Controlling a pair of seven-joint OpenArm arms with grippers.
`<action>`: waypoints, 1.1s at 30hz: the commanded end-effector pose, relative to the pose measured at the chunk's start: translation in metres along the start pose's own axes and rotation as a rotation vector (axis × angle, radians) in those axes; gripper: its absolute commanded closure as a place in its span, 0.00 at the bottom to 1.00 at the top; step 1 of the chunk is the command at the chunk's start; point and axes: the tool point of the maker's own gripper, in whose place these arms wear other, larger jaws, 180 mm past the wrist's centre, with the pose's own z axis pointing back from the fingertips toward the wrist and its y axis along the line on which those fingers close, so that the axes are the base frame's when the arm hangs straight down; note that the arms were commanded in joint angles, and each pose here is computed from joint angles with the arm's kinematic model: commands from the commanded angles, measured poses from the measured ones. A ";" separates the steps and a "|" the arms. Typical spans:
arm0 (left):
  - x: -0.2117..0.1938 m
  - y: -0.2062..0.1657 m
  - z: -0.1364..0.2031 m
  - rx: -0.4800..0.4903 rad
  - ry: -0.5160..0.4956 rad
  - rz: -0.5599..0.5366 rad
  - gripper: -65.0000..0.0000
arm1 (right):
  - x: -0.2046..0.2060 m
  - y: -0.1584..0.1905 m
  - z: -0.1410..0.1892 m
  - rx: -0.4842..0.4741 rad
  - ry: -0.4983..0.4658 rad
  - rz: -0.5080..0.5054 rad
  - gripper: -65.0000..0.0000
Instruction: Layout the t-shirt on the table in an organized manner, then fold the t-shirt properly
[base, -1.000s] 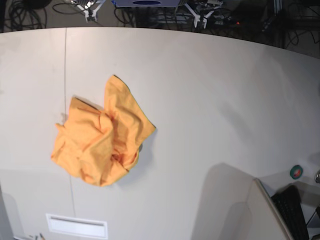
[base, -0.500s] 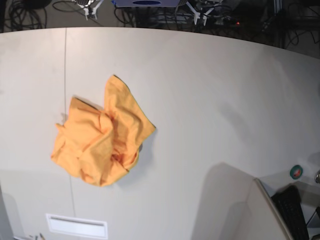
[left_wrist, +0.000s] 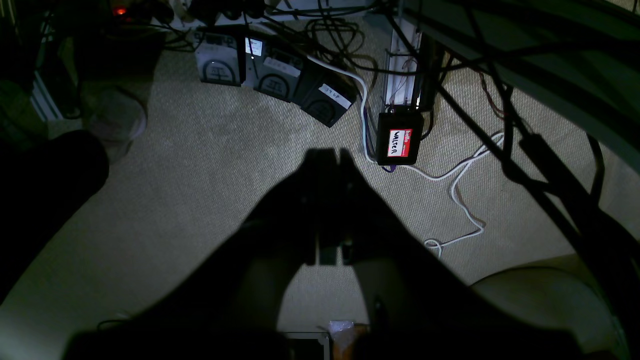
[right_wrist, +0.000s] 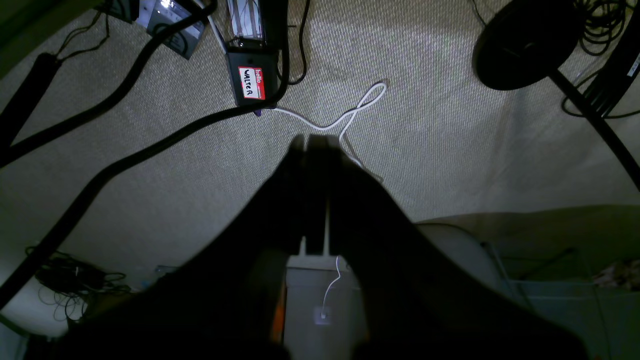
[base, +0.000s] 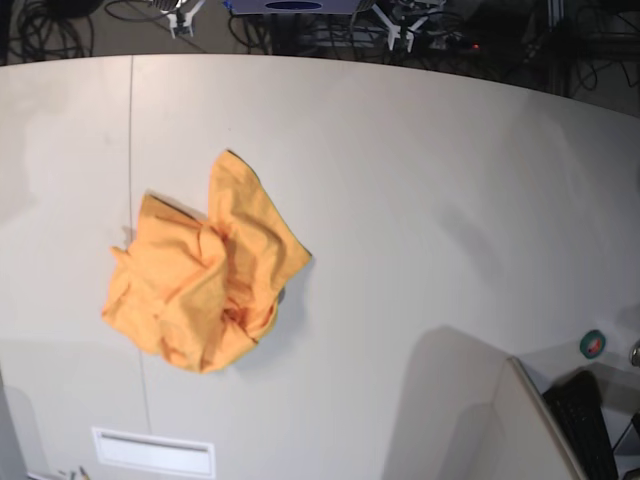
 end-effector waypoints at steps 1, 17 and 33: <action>-0.003 0.001 0.000 0.004 0.005 -0.001 1.00 | -0.003 -0.004 0.000 -0.009 0.003 -0.039 1.00; -0.015 0.014 0.012 0.022 -0.072 -0.043 1.00 | -0.028 -0.016 0.004 -0.030 -0.011 -0.077 1.00; -0.015 0.074 0.075 0.096 -0.272 -0.166 1.00 | -0.026 -0.046 0.086 -0.107 -0.161 -0.223 1.00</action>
